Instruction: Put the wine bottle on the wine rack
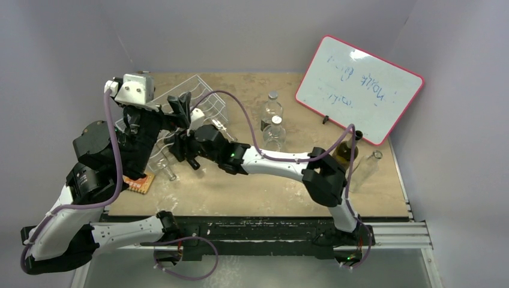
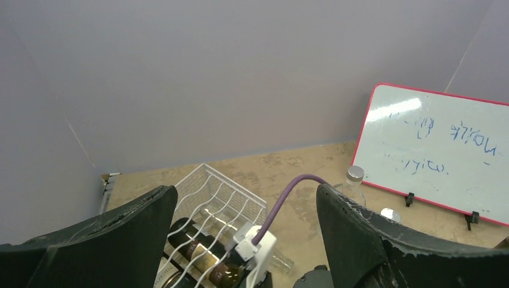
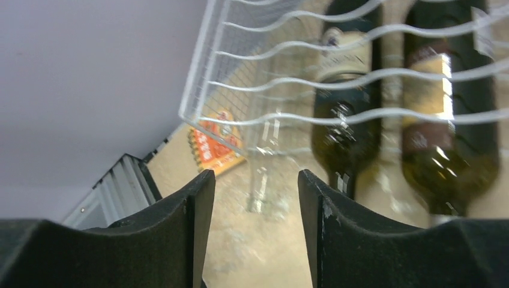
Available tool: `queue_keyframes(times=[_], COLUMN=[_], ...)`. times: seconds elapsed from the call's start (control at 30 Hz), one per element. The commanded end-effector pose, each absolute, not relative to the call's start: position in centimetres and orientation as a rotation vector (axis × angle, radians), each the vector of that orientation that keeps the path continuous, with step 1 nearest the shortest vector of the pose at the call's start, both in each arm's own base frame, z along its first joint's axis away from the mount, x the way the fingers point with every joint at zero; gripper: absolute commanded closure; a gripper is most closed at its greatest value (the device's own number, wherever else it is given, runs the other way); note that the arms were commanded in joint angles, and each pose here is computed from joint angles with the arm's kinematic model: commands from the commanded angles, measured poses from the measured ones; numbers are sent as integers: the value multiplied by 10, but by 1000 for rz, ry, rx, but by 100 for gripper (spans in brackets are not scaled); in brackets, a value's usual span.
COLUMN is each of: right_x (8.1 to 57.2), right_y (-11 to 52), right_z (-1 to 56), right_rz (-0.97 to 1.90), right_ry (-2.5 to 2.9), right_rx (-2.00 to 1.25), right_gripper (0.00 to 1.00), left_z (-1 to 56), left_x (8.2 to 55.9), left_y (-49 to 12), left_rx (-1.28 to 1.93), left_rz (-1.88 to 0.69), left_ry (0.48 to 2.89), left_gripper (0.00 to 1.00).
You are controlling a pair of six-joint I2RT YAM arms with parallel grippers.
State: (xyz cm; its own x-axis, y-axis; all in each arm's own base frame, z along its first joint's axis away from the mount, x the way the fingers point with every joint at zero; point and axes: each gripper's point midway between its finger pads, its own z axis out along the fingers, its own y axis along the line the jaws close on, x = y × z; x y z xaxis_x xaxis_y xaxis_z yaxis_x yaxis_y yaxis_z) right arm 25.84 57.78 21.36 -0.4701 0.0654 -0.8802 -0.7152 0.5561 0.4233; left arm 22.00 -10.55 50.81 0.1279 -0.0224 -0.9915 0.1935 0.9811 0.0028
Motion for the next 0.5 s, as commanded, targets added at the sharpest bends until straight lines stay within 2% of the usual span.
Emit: queue_keyframes(times=[0.0, 0.27, 0.37, 0.47], right_x=[286, 266, 256, 254], right_y=[522, 460, 453, 453], right_z=[202, 138, 116, 104], right_rz=[897, 760, 723, 708], right_ry=[1947, 2186, 2272, 2310], right_rx=[-424, -454, -475, -491], right_gripper=[48, 78, 85, 88], left_z=[519, 507, 501, 495], left_x=[215, 217, 218, 220], left_y=[-102, -101, -102, -102], left_rx=[106, 99, 99, 96], left_rz=[-213, -189, -183, -172], left_ry=[1404, 1422, 1429, 1439], left_gripper=[14, 14, 14, 13])
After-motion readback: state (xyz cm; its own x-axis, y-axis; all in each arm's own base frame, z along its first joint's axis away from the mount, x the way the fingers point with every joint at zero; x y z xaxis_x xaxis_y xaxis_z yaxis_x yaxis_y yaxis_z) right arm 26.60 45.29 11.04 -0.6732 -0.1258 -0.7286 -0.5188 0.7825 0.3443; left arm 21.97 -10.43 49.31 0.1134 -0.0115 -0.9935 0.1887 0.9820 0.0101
